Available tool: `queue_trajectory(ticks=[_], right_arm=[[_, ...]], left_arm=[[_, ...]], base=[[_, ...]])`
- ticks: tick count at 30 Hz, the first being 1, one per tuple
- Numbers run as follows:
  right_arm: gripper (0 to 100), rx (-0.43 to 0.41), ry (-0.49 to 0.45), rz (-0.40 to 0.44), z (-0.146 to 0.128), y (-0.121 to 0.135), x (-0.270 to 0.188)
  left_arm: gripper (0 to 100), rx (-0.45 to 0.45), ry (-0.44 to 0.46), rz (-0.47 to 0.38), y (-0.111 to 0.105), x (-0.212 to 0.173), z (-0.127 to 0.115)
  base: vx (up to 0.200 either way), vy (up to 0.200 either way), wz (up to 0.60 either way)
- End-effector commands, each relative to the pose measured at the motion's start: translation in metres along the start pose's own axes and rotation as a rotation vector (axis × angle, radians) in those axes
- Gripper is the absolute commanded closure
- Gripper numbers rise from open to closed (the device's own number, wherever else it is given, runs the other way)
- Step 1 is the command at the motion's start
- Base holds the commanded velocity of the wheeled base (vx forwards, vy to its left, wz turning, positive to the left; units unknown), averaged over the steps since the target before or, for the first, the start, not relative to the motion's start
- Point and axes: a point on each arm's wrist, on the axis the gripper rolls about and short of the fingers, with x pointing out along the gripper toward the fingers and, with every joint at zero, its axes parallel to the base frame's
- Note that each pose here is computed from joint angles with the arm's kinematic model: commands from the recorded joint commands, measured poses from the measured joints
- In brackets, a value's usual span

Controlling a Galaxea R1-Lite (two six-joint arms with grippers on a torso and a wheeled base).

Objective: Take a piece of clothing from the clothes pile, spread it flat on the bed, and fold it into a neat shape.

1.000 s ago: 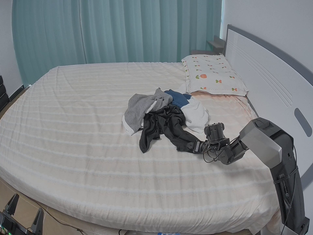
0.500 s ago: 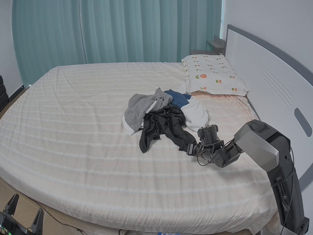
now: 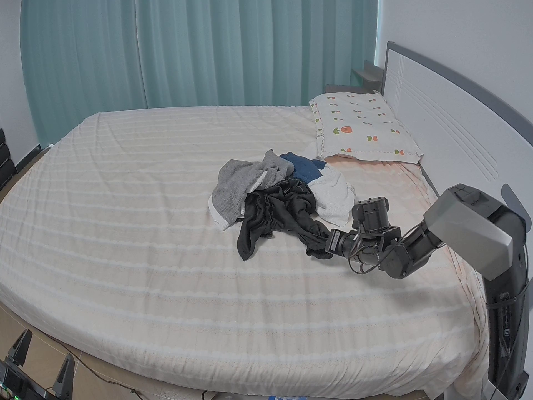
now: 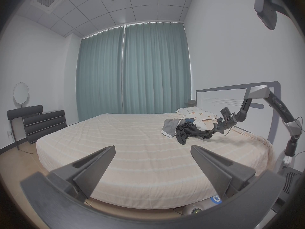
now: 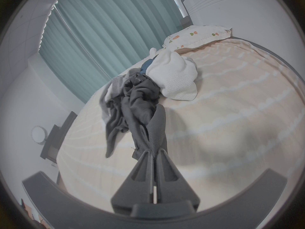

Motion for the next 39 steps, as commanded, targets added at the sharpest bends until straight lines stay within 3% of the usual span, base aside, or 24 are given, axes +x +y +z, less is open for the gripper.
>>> queue_trajectory(ticks=[1,6,8,9,12,15,16,17,21,25,30,33,35,39], right_arm=[[100,0.016,-0.067,0.156,0.018,0.017,-0.089],[100,0.002,-0.117,0.218,0.001,0.016,-0.132],[100,-0.003,-0.14,0.245,-0.001,0.019,-0.145],[100,-0.011,-0.153,0.264,-0.004,0.02,-0.159],[100,-0.022,-0.177,0.289,-0.005,0.023,-0.174],[100,-0.036,-0.198,0.329,-0.01,0.031,-0.197],[100,-0.036,-0.198,0.329,-0.01,0.031,-0.197],[100,-0.045,-0.214,0.34,-0.011,0.03,-0.21],[100,-0.069,-0.274,0.37,-0.003,0.034,-0.235],[100,-0.096,-0.328,0.428,0.001,0.046,-0.263],[100,-0.133,-0.316,0.447,-0.003,0.055,-0.279],[100,-0.161,-0.357,0.466,-0.002,0.062,-0.293],[100,-0.176,-0.342,0.47,-0.004,0.062,-0.298],[100,-0.182,-0.326,0.484,-0.007,0.065,-0.299]], left_arm=[[0,0.026,-0.01,0.001,0.0,0.0,-0.004],[0,0.041,-0.044,-0.002,0.0,-0.001,0.001],[0,-0.003,-0.204,-0.011,0.0,-0.009,0.033],[0,-0.042,-0.286,-0.029,0.001,-0.012,0.069],[0,-0.032,-0.152,-0.052,0.001,0.01,0.079],[0,-0.035,0.037,-0.127,0.001,0.037,0.073],[0,-0.035,0.037,-0.127,0.001,0.037,0.073],[0,-0.057,0.126,-0.195,-0.001,0.051,0.072],[0,-0.037,0.237,-0.292,-0.005,0.084,0.073],[0,-0.02,0.343,-0.42,-0.024,0.131,0.068],[0,-0.007,0.498,-0.486,-0.052,0.189,0.034],[0,-0.031,0.532,-0.479,-0.066,0.212,0.015],[0,-0.073,0.517,-0.457,-0.084,0.227,0.003],[0,-0.069,0.509,-0.391,-0.11,0.24,-0.019]], base=[[0.0,0.0,0.0],[0.0,0.0,0.0],[0.0,0.0,0.0],[0.0,0.0,0.0],[0.0,0.0,0.0],[0.0,0.0,0.0],[0.0,0.0,0.0],[0.0,0.0,0.0],[0.0,0.0,0.0],[0.0,0.0,0.0],[0.0,0.0,0.0],[0.0,0.0,0.0],[0.0,0.0,0.0],[0.0,0.0,0.0]])
